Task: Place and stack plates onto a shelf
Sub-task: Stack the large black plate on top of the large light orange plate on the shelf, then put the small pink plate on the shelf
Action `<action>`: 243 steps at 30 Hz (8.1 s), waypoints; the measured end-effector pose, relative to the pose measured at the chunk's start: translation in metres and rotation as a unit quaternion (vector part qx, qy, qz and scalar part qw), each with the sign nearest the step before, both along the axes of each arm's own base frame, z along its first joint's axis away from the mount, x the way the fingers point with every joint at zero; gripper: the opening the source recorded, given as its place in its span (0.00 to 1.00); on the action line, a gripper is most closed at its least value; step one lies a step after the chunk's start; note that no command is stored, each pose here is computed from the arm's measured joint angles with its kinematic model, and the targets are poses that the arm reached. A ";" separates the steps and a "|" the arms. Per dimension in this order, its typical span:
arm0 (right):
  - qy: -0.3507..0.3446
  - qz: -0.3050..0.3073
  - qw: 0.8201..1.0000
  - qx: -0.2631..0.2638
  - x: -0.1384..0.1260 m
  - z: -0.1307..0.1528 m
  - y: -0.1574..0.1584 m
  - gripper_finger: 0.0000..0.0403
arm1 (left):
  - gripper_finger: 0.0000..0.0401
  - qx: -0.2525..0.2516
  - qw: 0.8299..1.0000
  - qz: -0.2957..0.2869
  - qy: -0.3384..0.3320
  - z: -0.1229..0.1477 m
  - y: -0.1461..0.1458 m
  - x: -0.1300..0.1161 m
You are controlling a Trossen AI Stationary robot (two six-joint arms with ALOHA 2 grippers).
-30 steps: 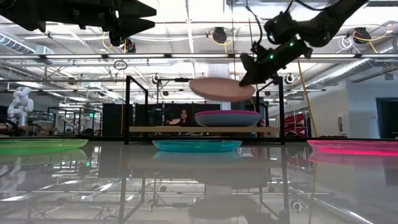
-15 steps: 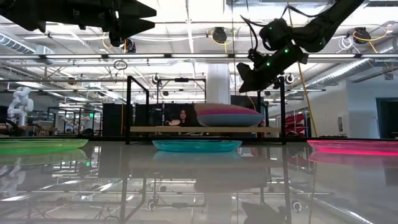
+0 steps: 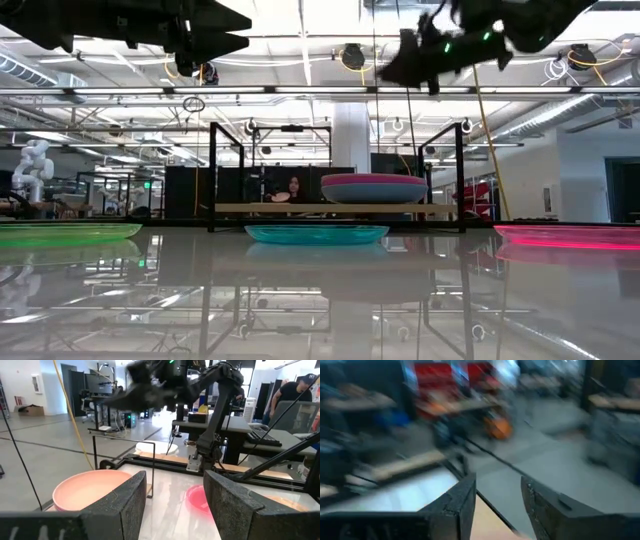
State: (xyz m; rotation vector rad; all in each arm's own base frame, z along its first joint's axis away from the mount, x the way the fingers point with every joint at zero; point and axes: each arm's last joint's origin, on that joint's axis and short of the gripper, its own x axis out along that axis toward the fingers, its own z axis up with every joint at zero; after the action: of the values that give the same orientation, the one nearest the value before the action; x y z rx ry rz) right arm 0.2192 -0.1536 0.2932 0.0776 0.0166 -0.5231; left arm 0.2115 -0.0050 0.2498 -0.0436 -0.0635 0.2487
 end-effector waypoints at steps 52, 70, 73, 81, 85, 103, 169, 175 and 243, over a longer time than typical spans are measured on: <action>-0.064 0.323 0.944 0.001 -0.026 -0.070 0.158 0.33 | 0.50 -0.191 0.766 -0.108 0.605 -0.008 -0.079 -0.018; -0.059 0.324 0.944 0.008 -0.026 -0.072 0.159 0.33 | 0.50 -0.119 0.686 -0.224 0.682 -0.061 -0.114 0.010; -0.060 0.329 0.943 0.009 -0.026 -0.071 0.161 0.33 | 0.50 -0.112 0.683 -0.227 0.685 -0.067 -0.115 0.014; -0.060 0.340 0.939 0.009 -0.026 -0.071 0.167 0.33 | 0.50 -0.105 0.644 -0.235 0.721 -0.091 -0.120 0.019; -0.060 0.328 0.943 0.011 -0.026 -0.072 0.170 0.33 | 0.49 -0.102 0.631 -0.245 0.729 -0.096 -0.121 0.020; -0.065 0.325 0.943 0.022 -0.027 -0.071 0.173 0.33 | 0.03 -0.159 0.639 -0.253 0.709 -0.078 -0.116 0.022; -0.158 0.391 0.906 -0.042 -0.036 -0.049 0.188 0.33 | 0.12 -0.221 0.932 0.142 0.249 0.016 0.252 0.171; -0.156 0.391 0.906 -0.042 -0.036 -0.050 0.188 0.33 | 0.23 -0.220 0.932 0.142 0.249 0.016 0.252 0.171; -0.034 0.297 0.954 0.008 -0.030 -0.074 0.183 0.33 | 0.29 -0.044 0.998 -0.032 -0.044 -0.008 0.021 -0.022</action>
State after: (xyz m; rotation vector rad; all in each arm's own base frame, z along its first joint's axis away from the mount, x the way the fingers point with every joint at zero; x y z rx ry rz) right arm 0.1887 0.0290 0.2188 0.1008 -0.0235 0.0833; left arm 0.1896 0.0156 0.2421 -0.1436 -0.1381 0.1860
